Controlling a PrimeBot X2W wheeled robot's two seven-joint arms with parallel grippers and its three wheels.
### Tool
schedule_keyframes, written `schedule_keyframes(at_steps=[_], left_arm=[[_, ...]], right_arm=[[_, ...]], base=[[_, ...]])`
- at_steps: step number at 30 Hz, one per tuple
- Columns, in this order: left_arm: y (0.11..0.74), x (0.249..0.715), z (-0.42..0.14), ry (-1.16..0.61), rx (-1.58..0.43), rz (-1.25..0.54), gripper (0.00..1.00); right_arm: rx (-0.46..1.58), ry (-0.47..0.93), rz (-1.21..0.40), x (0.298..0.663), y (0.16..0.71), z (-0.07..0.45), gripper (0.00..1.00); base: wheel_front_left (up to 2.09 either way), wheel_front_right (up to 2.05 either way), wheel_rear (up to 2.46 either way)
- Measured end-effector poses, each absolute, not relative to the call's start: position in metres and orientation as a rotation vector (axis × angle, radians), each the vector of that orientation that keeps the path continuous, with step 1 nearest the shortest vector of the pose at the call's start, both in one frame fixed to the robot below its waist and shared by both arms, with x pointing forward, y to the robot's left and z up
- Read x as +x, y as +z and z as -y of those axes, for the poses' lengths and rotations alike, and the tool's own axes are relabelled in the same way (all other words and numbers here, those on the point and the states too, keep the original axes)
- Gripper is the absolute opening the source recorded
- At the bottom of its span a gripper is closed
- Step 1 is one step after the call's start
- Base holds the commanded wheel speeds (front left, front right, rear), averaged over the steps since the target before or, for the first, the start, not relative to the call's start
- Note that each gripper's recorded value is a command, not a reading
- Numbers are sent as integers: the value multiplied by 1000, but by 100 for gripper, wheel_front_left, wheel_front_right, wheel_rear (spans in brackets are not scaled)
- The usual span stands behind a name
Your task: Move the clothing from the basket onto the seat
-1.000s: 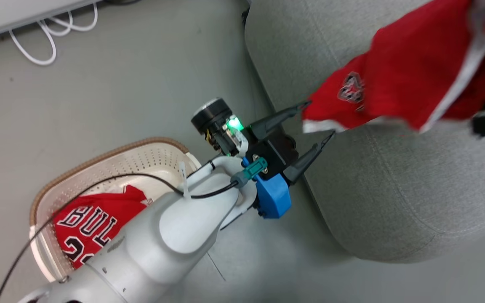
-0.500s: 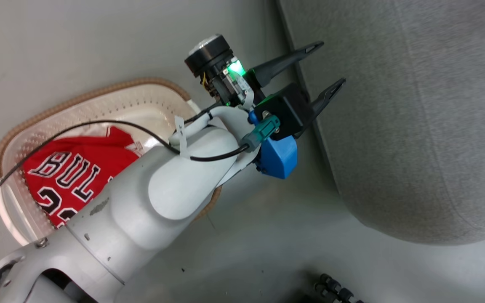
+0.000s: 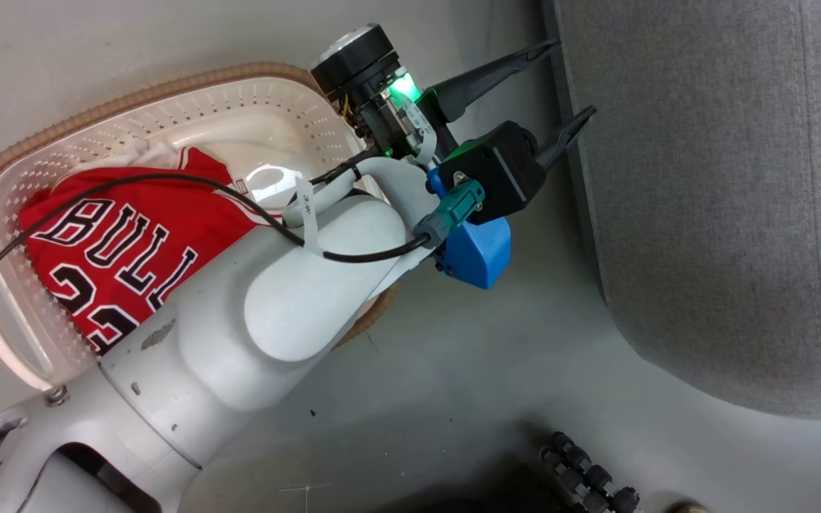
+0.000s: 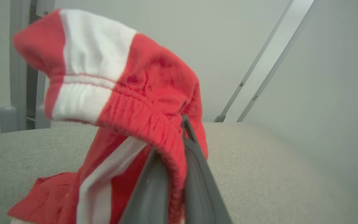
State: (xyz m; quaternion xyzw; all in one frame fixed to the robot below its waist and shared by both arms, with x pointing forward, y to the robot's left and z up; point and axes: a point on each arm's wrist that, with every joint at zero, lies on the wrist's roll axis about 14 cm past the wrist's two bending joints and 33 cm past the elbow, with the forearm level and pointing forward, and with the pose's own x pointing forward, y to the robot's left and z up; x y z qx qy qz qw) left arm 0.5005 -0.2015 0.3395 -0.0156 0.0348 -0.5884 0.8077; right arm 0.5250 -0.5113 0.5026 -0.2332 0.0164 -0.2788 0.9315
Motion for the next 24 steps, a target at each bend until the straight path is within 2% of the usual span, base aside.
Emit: schedule_keyframes(at_steps=[10,16,17,18,19,24], left_arm=[[340,502,200,-1253,-24,-71,100],[346,503,200,-1248,-17,-59,100],[349,504,200,-1247,-17,-55,100],[351,505,199,-1246,-15,-50,100],[353,505,199,-1243,-11,-44,100],[372,501,197,-1229,-23,-18,100]], right_arm=[[-375,-592,-240,497,420,502,0],[-358,-596,-271,491,409,498,0],[-359,-601,-271,488,410,499,35],[-359,-604,-271,486,412,500,93],[-360,-605,-272,483,413,500,100],[-375,-593,-253,469,430,498,100]], base=[[0,0,0],[0,0,0],[0,0,0],[0,0,0],[0,0,0],[0,0,0]])
